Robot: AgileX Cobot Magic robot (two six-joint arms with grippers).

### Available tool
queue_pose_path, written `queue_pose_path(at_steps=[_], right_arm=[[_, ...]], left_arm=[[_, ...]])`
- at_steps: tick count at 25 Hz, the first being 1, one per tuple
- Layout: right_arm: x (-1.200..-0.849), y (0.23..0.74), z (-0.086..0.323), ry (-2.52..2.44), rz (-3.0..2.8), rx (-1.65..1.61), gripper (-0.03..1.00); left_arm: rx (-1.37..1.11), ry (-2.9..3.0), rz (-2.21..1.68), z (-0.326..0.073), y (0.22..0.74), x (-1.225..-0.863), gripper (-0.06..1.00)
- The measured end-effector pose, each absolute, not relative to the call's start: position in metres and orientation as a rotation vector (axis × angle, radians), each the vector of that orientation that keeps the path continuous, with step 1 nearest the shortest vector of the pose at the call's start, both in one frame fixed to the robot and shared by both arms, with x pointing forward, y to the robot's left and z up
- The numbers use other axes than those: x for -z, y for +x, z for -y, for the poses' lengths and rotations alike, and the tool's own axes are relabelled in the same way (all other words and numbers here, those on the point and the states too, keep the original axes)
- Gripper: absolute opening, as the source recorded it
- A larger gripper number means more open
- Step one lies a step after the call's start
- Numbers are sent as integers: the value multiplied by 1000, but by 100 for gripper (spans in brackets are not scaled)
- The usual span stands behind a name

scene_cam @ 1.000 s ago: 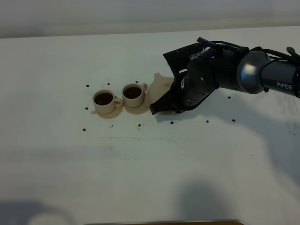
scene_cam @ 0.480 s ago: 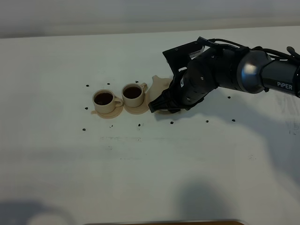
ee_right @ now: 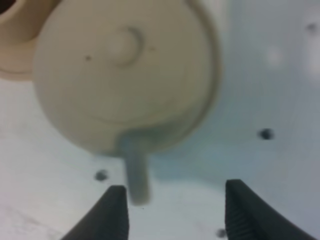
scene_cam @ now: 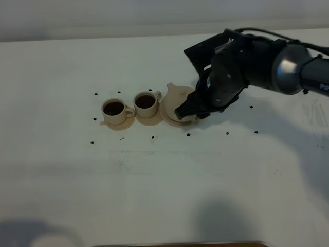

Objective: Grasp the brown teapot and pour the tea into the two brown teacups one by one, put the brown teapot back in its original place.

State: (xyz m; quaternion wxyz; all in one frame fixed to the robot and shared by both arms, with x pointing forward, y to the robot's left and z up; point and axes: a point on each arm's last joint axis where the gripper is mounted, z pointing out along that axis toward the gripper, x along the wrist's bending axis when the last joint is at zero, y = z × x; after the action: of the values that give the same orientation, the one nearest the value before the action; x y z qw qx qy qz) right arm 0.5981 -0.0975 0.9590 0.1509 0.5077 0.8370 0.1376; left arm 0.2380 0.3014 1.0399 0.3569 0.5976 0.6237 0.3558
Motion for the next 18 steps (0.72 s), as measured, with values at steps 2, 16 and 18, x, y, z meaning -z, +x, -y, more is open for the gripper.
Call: queue_pose_path(at_steps=[2,16,18], right_arm=[[-977,598,105,1441,-2368,-419,43],[-1086,545,216,1654,-2046,-613,43],[-1094,527,233,1677,-1994,-628,43]], left_arm=[[-919,1543,-1610,-301,238,-1040,48],[-919,1543,-1610,-301,238,-1040,48],[-919,1543,-1610,-301,238,-1040,48]])
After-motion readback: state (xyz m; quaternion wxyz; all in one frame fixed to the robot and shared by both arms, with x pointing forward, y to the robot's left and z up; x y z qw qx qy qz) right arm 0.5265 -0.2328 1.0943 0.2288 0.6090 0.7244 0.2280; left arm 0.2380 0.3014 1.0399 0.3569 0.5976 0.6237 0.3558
